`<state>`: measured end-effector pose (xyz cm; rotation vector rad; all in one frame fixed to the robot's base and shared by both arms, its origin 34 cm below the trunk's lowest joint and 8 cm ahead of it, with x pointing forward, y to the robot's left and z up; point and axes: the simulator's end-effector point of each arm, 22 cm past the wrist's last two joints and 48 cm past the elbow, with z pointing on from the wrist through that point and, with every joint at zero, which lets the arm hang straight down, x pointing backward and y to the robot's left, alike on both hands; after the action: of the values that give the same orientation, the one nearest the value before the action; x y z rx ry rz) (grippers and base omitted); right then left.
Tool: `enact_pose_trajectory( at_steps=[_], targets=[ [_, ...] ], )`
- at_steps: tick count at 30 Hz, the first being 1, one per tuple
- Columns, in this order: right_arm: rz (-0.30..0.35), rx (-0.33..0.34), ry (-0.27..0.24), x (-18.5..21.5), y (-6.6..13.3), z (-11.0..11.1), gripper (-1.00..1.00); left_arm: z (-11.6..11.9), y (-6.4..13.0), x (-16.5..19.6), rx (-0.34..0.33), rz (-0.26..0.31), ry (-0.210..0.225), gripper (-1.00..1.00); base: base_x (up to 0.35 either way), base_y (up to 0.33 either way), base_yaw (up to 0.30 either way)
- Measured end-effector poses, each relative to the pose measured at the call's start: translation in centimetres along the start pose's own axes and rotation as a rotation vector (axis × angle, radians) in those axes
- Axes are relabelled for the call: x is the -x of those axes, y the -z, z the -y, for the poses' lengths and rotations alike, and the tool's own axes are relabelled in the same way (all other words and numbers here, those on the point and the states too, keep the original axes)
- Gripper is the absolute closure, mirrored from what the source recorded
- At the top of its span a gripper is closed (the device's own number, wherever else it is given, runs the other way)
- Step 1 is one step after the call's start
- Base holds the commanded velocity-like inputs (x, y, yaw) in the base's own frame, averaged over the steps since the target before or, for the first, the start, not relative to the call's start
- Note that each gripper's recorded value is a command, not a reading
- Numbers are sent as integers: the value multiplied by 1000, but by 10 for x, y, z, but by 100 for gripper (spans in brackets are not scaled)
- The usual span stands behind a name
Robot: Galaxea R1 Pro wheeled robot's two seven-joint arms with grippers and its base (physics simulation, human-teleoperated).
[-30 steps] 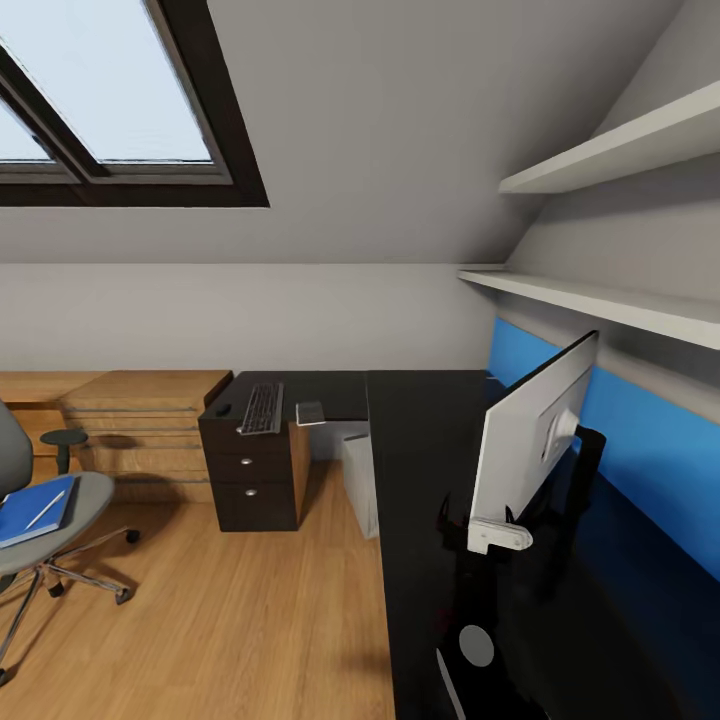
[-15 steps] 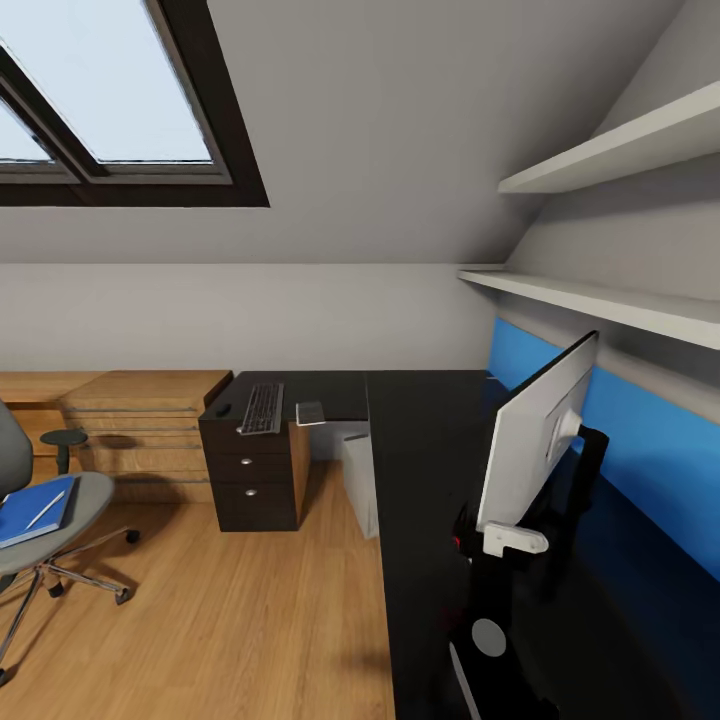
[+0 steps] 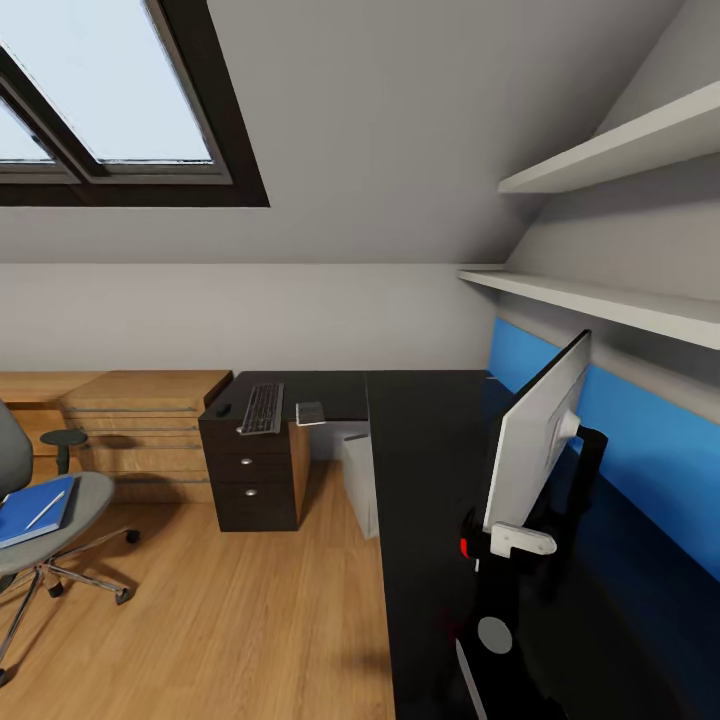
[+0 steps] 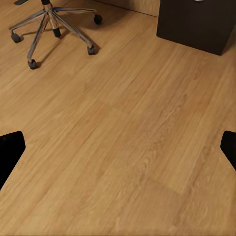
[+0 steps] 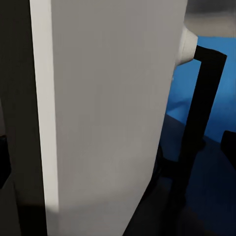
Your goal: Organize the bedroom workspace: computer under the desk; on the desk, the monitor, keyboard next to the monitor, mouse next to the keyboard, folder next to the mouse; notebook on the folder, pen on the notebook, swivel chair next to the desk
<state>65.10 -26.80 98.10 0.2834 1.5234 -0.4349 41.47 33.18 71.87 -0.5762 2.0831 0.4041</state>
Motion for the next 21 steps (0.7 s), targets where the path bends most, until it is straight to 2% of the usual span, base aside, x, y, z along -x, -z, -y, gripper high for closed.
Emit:
enact_pose_trajectory(
  at_steps=[8, 14, 21],
  targets=[
    [-1, 2, 1, -1, 0, -1, -100, 1, 0, 0, 0, -1, 0, -100, -64, -62, 0],
    [-5, 3, 3, -3, 0, -1, -100, 1, 0, 0, -1, -1, 0, -100, -159, -271, 0],
    [-6, 4, 6, -3, 1, -1, -100, 0, 0, 0, -1, 0, 0, -100, -26, -331, 0]
  ],
)
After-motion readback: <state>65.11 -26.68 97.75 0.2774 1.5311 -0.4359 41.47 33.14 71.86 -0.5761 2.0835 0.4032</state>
